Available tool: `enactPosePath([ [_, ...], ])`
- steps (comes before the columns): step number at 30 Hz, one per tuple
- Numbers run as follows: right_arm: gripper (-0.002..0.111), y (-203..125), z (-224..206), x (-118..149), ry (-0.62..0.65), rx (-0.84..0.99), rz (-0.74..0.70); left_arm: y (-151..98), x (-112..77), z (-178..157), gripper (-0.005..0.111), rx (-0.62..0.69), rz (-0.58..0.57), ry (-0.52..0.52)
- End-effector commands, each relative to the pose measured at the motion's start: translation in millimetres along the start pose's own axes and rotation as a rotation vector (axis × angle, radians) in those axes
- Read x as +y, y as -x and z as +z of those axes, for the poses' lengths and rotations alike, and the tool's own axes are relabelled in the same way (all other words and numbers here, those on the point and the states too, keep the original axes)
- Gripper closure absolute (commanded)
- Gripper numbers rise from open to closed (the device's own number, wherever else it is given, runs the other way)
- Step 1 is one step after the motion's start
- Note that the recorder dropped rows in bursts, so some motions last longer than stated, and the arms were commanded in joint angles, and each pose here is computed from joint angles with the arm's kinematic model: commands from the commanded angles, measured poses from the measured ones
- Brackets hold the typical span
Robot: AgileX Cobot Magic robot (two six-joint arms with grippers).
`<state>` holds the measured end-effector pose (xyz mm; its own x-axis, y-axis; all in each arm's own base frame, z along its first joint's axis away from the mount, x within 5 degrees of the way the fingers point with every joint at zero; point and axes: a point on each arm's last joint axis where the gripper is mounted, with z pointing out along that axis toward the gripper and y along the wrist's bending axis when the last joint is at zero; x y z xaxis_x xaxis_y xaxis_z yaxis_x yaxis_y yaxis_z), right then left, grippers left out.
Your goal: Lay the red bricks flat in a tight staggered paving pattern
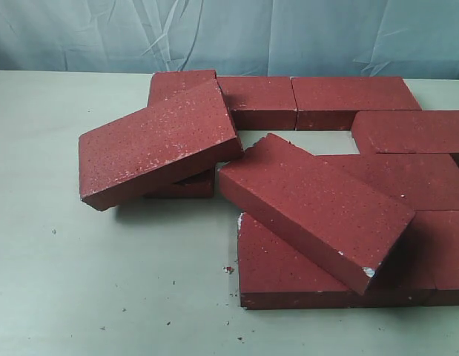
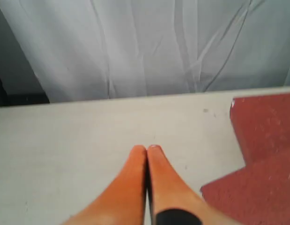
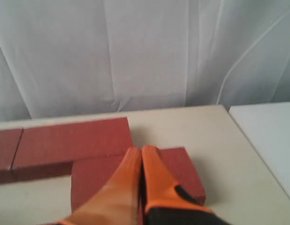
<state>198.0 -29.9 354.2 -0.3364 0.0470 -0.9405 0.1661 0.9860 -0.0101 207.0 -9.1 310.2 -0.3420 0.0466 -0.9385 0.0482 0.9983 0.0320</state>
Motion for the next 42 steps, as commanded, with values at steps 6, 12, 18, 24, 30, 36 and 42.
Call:
enactPosePath([
  [6, 0.109, -25.5, 66.0, 32.3, 0.365, 0.324, -0.124, -23.3, -0.4, 47.0, 0.107, 0.248, 0.142, -0.012],
  [12, 0.109, -21.0, 110.1, 77.4, 0.624, 0.296, -0.148, -35.4, -1.8, 80.0, 0.107, 0.302, 0.164, -0.028],
  [18, 0.109, -27.2, 150.7, 139.6, 0.751, 0.367, -0.255, -49.4, -2.7, 109.6, 0.107, 0.390, 0.154, -0.037],
  [24, 0.109, -29.8, 184.3, 194.5, 0.703, 0.501, -0.387, -56.3, 2.1, 126.7, 0.107, 0.458, 0.205, -0.042],
  [30, 0.109, -27.6, 202.5, 230.6, 0.641, 0.618, -0.520, -67.0, 33.1, 131.2, 0.107, 0.519, 0.106, 0.036],
  [36, 0.109, -24.2, 231.5, 255.3, 0.662, 0.576, -0.508, -79.2, 33.3, 137.3, 0.107, 0.599, 0.118, -0.056],
  [42, 0.109, -37.9, 263.6, 268.2, 0.657, 0.623, -0.490, -93.4, 10.1, 153.4, 0.107, 0.652, 0.107, -0.380],
])
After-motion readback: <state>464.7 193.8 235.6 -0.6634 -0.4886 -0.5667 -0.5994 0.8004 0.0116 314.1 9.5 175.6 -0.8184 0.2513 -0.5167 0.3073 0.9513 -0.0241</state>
